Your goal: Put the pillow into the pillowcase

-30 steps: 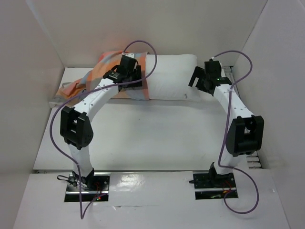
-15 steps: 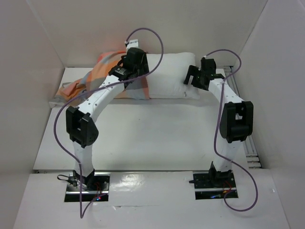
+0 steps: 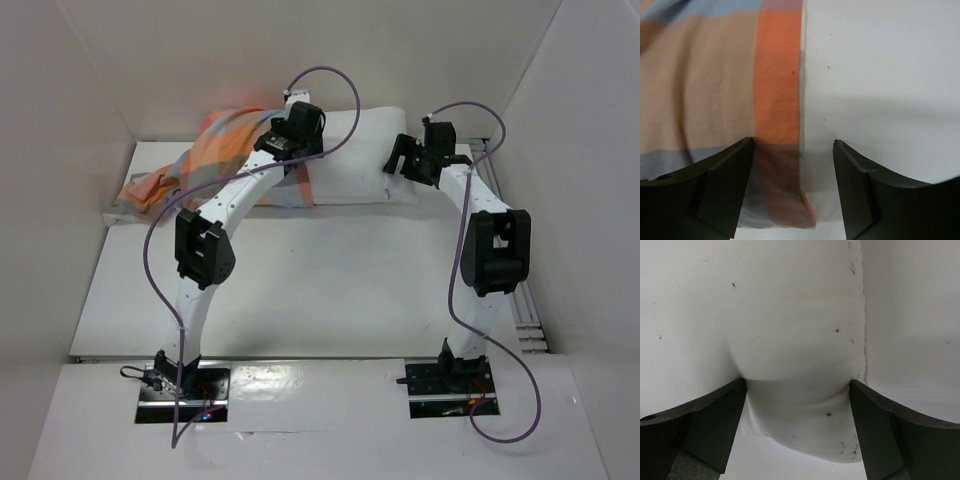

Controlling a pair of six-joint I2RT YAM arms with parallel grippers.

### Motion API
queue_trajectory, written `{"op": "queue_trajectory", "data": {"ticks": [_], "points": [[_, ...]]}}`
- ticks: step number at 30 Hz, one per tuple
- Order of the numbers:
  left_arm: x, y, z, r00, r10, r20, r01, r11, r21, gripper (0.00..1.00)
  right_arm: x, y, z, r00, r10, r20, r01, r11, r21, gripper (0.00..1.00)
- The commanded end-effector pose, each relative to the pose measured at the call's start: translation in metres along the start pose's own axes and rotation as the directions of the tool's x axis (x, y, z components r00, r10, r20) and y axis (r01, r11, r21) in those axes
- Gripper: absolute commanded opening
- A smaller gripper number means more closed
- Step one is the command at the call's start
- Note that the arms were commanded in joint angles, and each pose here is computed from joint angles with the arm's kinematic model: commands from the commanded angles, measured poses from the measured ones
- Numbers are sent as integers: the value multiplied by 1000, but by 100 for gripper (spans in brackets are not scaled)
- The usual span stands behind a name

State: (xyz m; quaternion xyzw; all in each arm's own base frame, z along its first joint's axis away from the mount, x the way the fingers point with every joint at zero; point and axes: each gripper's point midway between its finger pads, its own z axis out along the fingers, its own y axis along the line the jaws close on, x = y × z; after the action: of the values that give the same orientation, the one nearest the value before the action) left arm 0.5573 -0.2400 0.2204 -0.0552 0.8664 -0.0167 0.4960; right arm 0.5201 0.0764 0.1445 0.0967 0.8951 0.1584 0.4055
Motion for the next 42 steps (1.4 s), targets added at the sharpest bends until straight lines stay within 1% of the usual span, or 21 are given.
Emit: {"op": "queue_trajectory", "data": {"ticks": [1,4,5,7,9,11,13,14,15,16,17,20,23,24,27,29,31,35,38,40,42], "points": [[-9,14,-4,999,39,29,-36,996,-80,76,-13,17,-3,999,-16,46,19,998,-65,91],[-5,18,-8,999,45,17,-43,996,-84,54,-10,17,0,999,-15,34,18,997,-72,85],[-13,17,-13,999,34,37,-31,997,-77,35,-10,17,0,999,-15,34,18,997,-72,83],[-13,14,-18,999,36,41,-33,997,-67,22,1,18,8,1000,-13,0,13,995,-95,76],[-11,-6,-25,998,50,26,-51,998,34,0,7,29,14,999,-26,-27,21,985,-172,69],[-7,-15,-27,998,64,8,-64,994,89,0,18,41,16,998,-32,-62,15,967,-256,60],[-10,-29,-37,997,69,20,-71,991,115,0,21,46,15,997,-11,-73,-10,959,-285,42],[-8,-27,-37,996,83,12,-84,990,112,0,24,46,16,997,-12,-74,-10,955,-295,22],[-5,-34,-41,996,90,12,-91,988,123,0,30,46,17,996,0,-89,-26,954,-299,11],[-12,-44,-55,996,86,24,-89,982,166,0,29,47,15,996,10,-84,-35,953,-302,3],[-16,-48,-61,996,80,27,-84,977,195,0,22,57,9,998,-3,-59,-16,947,-320,0],[-20,-104,-104,998,54,27,-60,897,437,0,23,91,-6,999,-36,-32,21,919,-395,0],[-17,-159,-146,999,37,-2,-27,769,639,0,18,136,-30,998,-58,-13,44,866,-499,0],[-22,-177,-169,999,27,-19,-5,694,720,0,19,163,-44,997,-83,0,69,828,-556,0],[-30,-200,-200,999,1,-53,42,576,817,0,-8,200,-97,992,-55,113,114,769,-629,0],[-40,-204,-226,999,-9,-53,51,496,867,0,-25,204,-134,978,-19,206,148,760,-633,0],[-50,-202,-256,998,-22,-59,63,418,906,0,-27,199,-146,970,6,243,149,776,-613,0],[-5,-198,-242,985,38,-171,138,432,891,0,49,177,-120,995,-12,102,69,815,-575,0],[25,-181,-230,965,82,-247,178,487,855,0,86,163,-114,1000,26,16,-13,827,-562,0],[2,-160,-235,976,43,-215,164,509,845,0,111,145,-119,999,32,1,-26,845,-534,0],[-25,-142,-243,990,25,-138,102,544,833,17,133,131,-120,999,17,-35,-32,872,-488,0]]}}
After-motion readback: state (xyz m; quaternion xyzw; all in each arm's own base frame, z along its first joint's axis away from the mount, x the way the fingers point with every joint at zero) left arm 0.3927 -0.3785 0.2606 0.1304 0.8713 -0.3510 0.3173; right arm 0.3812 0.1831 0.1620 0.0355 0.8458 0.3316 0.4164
